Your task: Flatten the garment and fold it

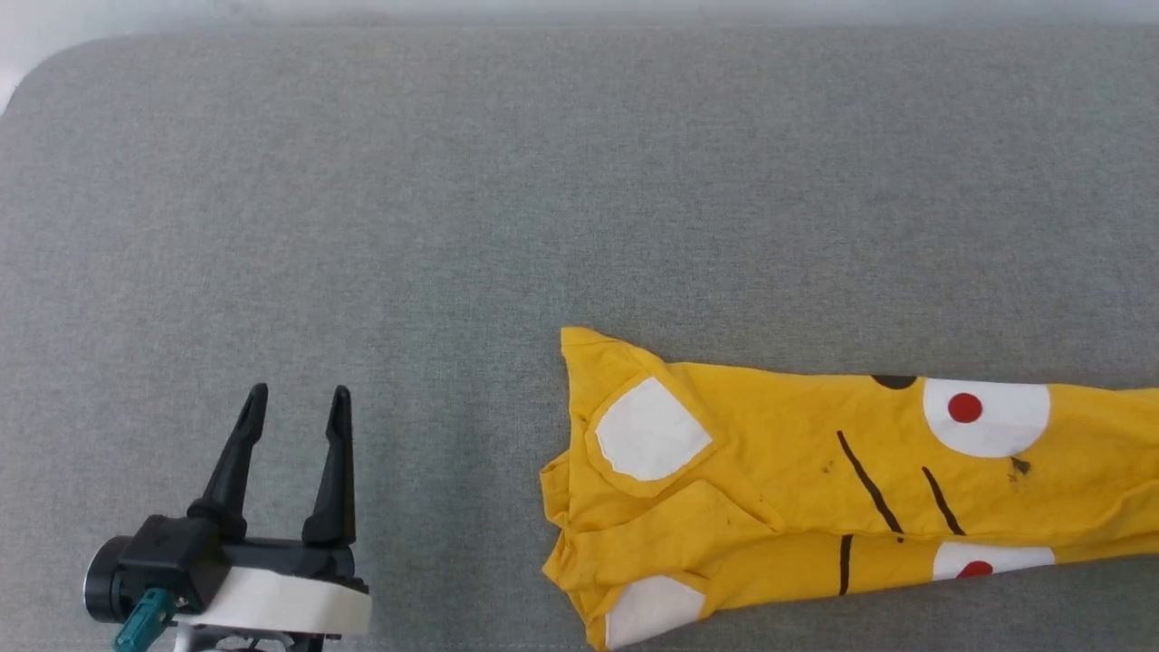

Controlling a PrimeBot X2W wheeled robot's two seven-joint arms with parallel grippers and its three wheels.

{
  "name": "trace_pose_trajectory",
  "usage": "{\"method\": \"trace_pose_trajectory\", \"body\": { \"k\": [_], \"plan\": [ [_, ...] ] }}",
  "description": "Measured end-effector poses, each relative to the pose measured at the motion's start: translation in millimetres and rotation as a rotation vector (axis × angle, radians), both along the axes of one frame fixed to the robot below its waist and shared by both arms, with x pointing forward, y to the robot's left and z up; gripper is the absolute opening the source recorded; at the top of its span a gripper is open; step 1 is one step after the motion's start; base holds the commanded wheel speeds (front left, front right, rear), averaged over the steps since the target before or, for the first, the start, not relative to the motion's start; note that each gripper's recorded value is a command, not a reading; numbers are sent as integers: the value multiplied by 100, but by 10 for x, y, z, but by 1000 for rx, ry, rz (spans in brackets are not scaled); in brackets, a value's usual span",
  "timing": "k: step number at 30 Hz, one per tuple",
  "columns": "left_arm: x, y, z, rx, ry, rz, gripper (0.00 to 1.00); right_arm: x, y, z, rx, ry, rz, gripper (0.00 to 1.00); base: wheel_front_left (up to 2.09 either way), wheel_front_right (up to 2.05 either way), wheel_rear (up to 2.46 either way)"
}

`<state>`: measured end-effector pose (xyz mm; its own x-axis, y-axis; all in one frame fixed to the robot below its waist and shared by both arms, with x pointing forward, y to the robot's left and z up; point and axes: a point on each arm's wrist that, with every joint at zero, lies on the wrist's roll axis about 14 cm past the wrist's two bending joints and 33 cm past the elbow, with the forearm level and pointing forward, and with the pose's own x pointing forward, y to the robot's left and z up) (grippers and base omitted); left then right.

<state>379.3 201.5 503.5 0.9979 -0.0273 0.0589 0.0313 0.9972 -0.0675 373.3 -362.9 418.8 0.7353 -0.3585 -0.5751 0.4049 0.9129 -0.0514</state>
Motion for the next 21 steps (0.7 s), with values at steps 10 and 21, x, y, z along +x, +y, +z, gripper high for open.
{"method": "trace_pose_trajectory", "body": {
  "k": [10,21],
  "plan": [
    [-8,-78,32,-17,-12,-13,100,299,927,283,181,-88,219,0,0,0,0],
    [-58,-108,66,-26,-21,-16,100,287,2210,589,361,-84,577,0,0,0,0]
  ]
}}
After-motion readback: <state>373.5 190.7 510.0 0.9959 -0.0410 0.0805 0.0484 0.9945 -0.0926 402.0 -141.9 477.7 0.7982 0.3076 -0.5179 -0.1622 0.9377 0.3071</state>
